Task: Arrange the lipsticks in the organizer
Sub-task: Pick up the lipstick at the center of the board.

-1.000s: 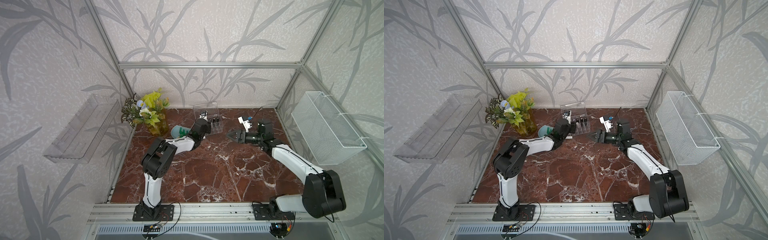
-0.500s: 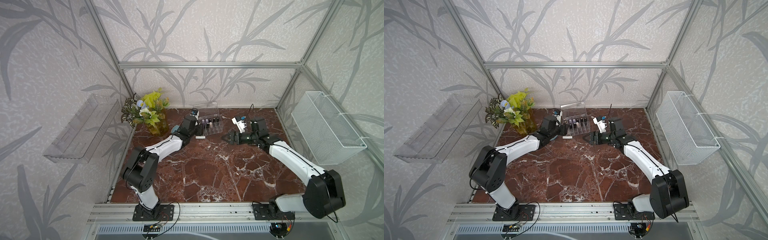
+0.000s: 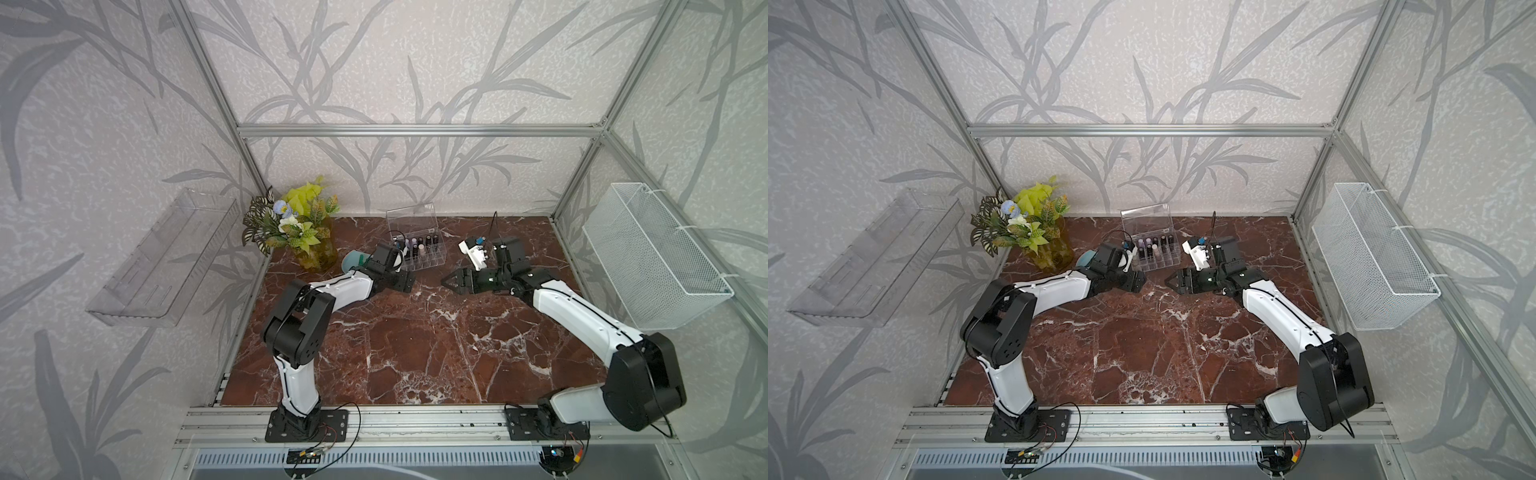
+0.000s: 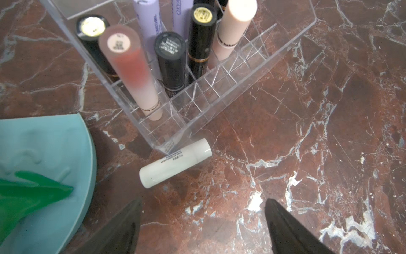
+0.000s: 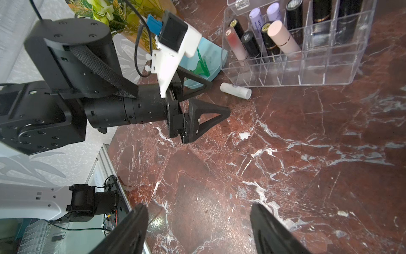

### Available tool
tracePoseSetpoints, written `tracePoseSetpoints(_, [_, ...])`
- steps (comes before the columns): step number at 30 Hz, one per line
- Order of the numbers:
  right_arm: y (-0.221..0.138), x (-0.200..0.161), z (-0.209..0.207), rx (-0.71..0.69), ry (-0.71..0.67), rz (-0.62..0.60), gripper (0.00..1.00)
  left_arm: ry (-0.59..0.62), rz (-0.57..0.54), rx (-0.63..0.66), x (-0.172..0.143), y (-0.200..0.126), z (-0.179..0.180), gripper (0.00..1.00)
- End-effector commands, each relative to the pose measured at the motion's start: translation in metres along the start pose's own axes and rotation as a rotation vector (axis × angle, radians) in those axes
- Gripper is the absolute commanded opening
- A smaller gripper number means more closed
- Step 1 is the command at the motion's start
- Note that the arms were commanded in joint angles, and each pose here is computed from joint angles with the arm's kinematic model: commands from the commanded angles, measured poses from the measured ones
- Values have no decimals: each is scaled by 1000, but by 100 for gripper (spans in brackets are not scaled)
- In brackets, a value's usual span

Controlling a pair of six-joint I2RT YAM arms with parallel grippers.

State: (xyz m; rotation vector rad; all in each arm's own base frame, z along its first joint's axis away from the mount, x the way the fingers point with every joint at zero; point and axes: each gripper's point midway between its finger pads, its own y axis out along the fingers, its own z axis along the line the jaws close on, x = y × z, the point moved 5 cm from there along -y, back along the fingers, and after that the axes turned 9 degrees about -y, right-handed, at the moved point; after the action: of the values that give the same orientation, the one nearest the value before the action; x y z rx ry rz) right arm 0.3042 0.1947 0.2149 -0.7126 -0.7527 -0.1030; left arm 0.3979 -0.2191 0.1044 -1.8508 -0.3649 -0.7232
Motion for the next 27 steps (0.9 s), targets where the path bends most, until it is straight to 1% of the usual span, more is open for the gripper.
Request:
tracePoseSetpoints(1, [1,0,-1,-3,-13,6,77,24,-1,15,8,10,5,91])
tracePoseSetpoints(8, [4,-3,-3,-2,-11,16,77,84,-4,109,9,22,18,91])
tracePoseSetpoints(12, [8,-5,-5,7,-5,26,77,105,-4,127,9,25,21,91])
tracePoseSetpoints(20, [11,-7,-6,10,2,35,77,130,-30,106,15,26,18,91])
tracePoseSetpoints(27, [11,-7,-6,12,6,41,76,128,-5,23,15,35,8,90])
